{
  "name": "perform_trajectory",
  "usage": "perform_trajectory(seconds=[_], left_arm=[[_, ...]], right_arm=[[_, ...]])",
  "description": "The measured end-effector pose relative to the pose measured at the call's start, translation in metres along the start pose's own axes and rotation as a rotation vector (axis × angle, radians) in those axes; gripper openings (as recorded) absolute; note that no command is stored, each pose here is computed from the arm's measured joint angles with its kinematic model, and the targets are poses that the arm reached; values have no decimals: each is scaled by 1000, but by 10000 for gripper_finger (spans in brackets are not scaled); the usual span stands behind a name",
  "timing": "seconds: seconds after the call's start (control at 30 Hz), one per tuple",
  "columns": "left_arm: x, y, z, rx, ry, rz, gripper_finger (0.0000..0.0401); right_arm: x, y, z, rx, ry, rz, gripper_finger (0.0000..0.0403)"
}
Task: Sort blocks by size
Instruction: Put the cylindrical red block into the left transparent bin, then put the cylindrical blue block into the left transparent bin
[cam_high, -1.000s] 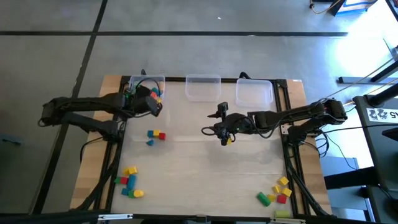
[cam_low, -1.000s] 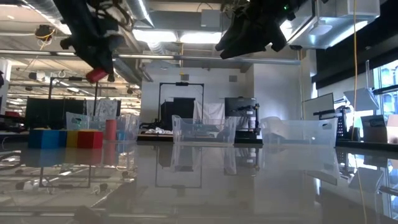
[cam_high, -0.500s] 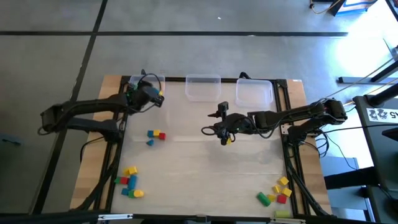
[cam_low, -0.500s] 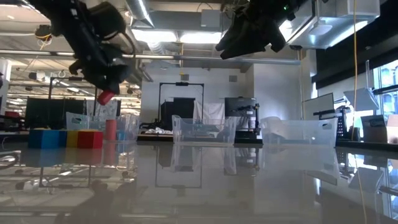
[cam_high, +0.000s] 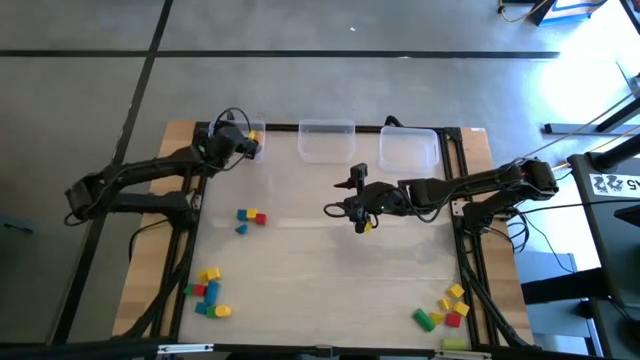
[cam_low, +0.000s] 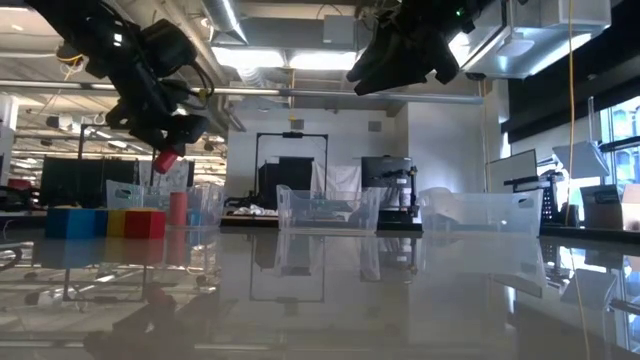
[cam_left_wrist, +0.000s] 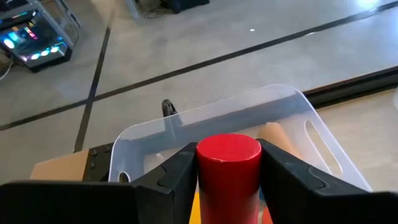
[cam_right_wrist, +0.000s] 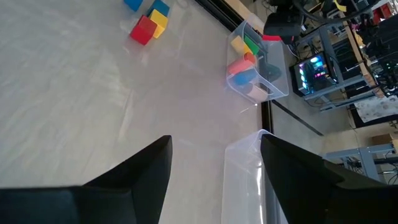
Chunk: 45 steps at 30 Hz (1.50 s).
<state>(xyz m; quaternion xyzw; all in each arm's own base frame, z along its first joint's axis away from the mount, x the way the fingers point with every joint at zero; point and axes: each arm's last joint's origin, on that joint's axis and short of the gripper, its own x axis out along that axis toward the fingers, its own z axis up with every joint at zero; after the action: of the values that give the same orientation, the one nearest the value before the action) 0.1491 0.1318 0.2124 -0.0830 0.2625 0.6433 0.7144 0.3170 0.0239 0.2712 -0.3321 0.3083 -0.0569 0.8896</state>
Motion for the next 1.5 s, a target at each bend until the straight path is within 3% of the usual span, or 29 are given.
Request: perform_trajectory(seconds=[0.33,0.47,1.07,1.5], left_arm=[[1,0,0,16,23,-59,210],[-8,-10,-4,125,24,-158,209],[-90,-48,-26,300,-108,-593,207],[-132,-54,-57,356,-14,-821,208]], right_arm=[[0,0,0,0,0,0,250],[0,0,0,0,1,0,250],[0,0,0,0,1,1,250],[0,0,0,0,0,1,250]])
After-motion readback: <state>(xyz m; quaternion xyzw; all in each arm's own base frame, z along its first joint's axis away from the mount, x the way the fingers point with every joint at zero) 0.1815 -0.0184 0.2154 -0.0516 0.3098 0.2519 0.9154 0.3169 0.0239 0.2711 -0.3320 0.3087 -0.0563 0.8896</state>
